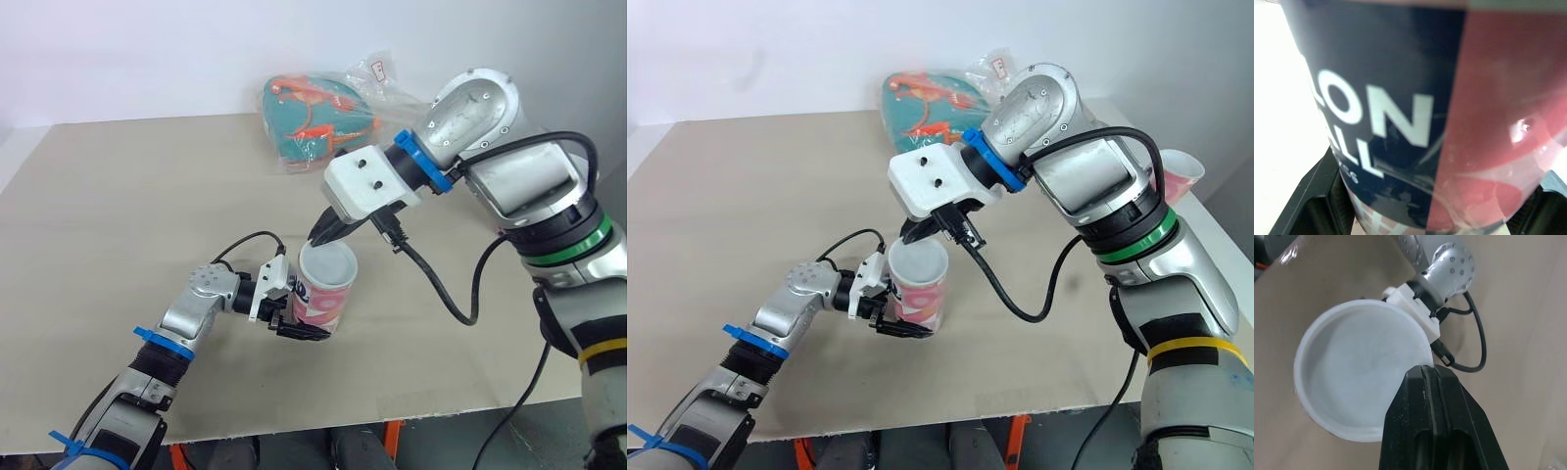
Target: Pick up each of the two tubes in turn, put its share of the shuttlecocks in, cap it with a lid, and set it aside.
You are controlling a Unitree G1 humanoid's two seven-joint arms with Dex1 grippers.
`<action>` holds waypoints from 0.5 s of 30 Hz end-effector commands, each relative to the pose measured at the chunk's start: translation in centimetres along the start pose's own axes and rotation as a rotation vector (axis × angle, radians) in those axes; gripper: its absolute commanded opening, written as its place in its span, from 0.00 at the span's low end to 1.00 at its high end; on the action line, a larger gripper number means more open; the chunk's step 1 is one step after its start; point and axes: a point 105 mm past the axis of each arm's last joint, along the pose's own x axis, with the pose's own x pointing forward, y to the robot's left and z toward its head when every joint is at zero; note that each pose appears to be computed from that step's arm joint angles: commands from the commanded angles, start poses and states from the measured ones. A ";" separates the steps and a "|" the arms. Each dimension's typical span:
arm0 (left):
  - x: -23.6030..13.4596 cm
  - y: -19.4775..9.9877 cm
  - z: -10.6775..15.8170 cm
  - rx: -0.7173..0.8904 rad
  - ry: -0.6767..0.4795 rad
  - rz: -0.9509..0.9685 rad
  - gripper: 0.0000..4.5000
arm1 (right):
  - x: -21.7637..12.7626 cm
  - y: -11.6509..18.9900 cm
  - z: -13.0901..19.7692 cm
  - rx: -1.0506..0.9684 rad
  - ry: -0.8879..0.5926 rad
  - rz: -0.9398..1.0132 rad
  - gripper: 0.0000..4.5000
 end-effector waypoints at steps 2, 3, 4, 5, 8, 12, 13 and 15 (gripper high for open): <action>-0.5 -1.1 -2.7 -0.106 0.070 -0.022 0.76 | -0.6 0.7 0.3 -0.039 0.013 0.038 0.01; -0.5 -1.1 -2.7 -0.106 0.071 -0.021 0.76 | -0.6 0.8 0.3 -0.041 0.012 0.044 0.01; -0.5 -1.1 -2.7 -0.107 0.071 -0.021 0.76 | -0.6 1.0 0.3 -0.044 0.012 0.050 0.01; -0.5 -1.1 -2.7 -0.107 0.071 -0.021 0.76 | -0.6 1.2 0.2 -0.047 0.014 0.056 0.01; -0.6 -1.1 -2.7 -0.109 0.072 -0.019 0.76 | -0.3 2.3 -0.1 -0.071 0.015 0.087 0.01; -0.7 -1.1 -2.8 -0.112 0.073 -0.019 0.76 | 0.7 3.2 -0.7 -0.087 0.020 0.112 0.01; -0.7 -1.1 -2.8 -0.113 0.073 -0.020 0.76 | 1.1 3.2 -0.9 -0.093 0.025 0.108 0.01; -0.7 -1.1 -2.8 -0.114 0.073 -0.020 0.76 | 1.6 2.9 -0.9 -0.091 0.023 0.090 0.01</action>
